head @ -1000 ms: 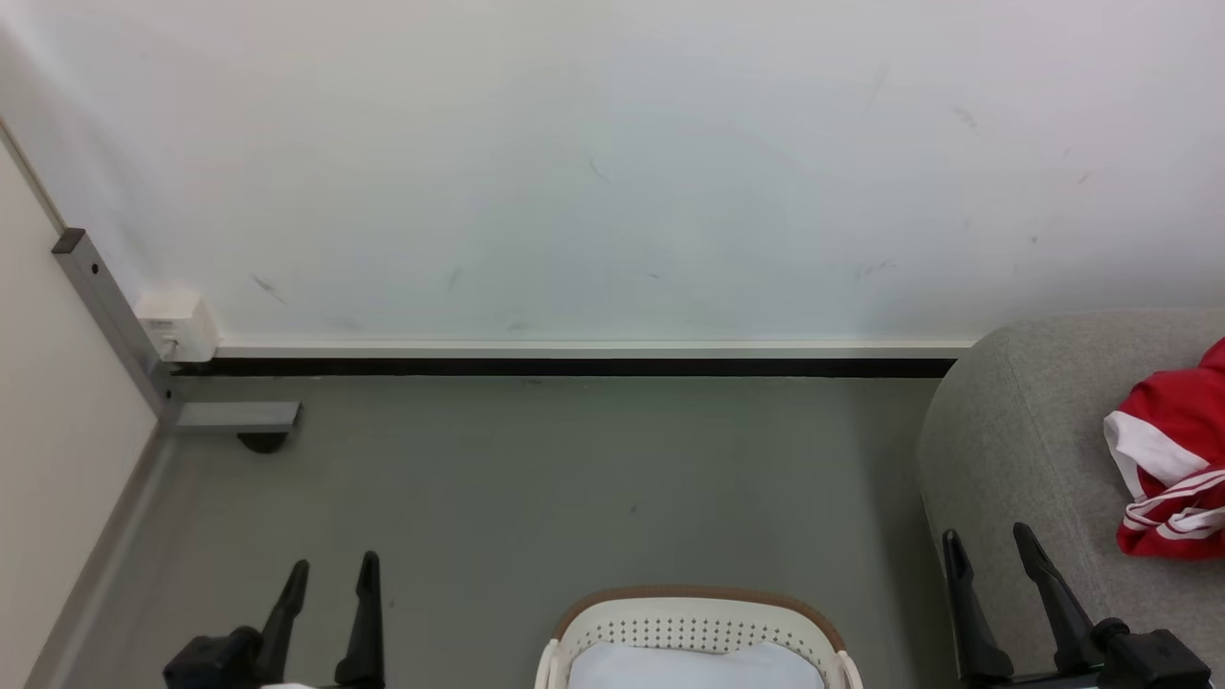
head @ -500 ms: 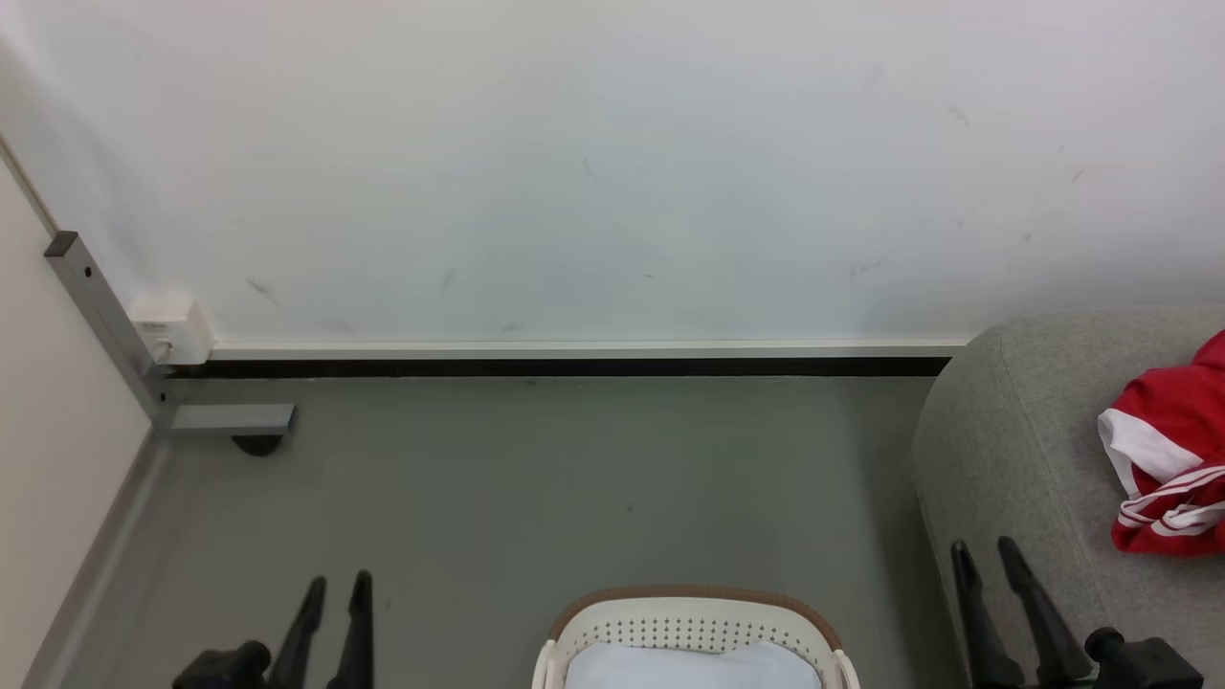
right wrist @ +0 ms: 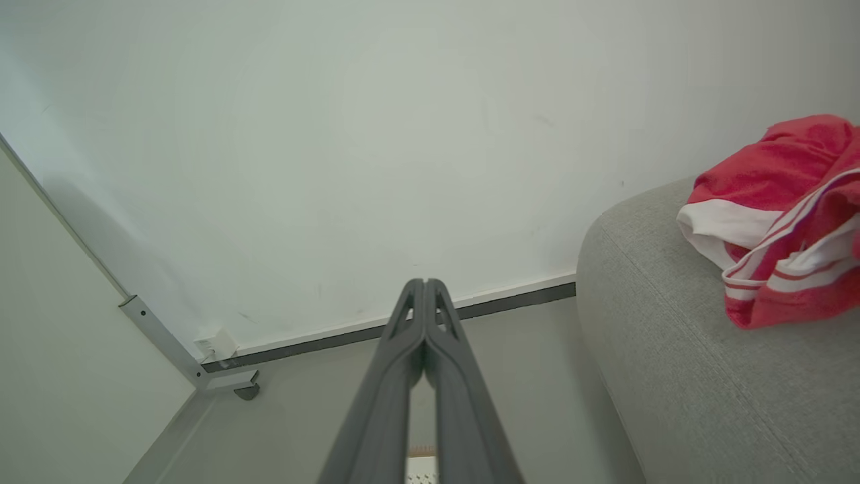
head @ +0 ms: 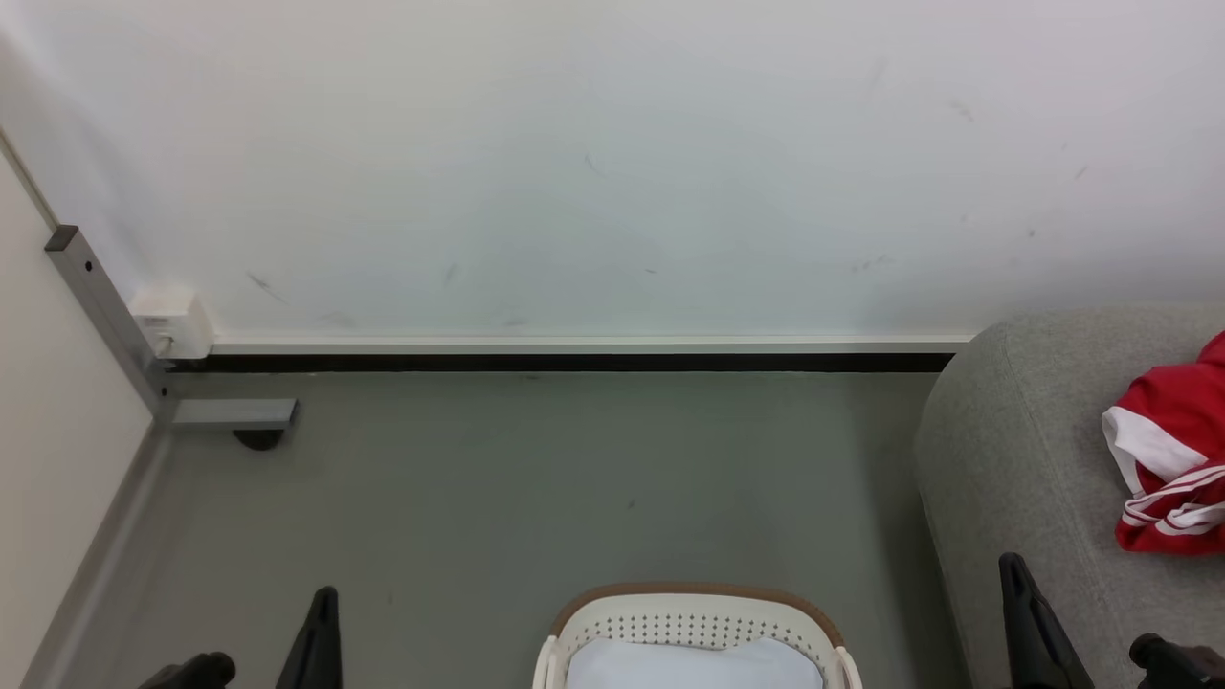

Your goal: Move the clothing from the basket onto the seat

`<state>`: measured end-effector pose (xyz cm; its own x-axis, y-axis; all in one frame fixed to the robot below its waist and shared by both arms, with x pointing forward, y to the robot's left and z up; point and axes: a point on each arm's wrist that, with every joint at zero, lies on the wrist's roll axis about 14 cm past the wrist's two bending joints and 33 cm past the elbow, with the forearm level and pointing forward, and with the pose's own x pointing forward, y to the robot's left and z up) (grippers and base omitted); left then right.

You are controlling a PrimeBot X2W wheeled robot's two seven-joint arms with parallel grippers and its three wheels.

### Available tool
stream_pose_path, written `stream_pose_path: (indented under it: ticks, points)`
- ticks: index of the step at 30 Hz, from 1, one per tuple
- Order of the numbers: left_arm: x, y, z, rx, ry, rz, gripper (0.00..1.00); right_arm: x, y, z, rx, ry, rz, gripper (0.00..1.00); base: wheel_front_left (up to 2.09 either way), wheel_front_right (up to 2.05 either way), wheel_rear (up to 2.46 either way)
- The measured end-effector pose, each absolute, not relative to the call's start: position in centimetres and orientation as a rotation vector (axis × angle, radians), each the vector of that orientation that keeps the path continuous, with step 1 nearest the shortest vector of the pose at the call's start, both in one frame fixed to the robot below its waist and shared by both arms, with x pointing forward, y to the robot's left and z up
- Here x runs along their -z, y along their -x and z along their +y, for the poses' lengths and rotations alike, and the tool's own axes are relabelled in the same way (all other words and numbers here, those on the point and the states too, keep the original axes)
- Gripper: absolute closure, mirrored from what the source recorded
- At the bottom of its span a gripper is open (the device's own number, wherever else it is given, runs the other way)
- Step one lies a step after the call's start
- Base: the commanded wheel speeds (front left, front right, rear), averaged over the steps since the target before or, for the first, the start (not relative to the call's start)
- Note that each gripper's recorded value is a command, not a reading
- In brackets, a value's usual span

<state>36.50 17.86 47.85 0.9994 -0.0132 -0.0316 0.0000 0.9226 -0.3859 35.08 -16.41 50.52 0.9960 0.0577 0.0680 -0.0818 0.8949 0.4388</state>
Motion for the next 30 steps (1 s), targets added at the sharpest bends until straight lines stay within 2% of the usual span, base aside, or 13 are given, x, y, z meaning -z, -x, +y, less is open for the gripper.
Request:
stream_pose_path:
  ticks: [30]
  points:
    - [-48.3, -37.3, 18.9, -0.054, 0.836, 0.05, 1.0, -50.3, -36.4, -18.4, 0.002, -0.871, -0.013, 1.0, 0.0, 0.0, 0.0]
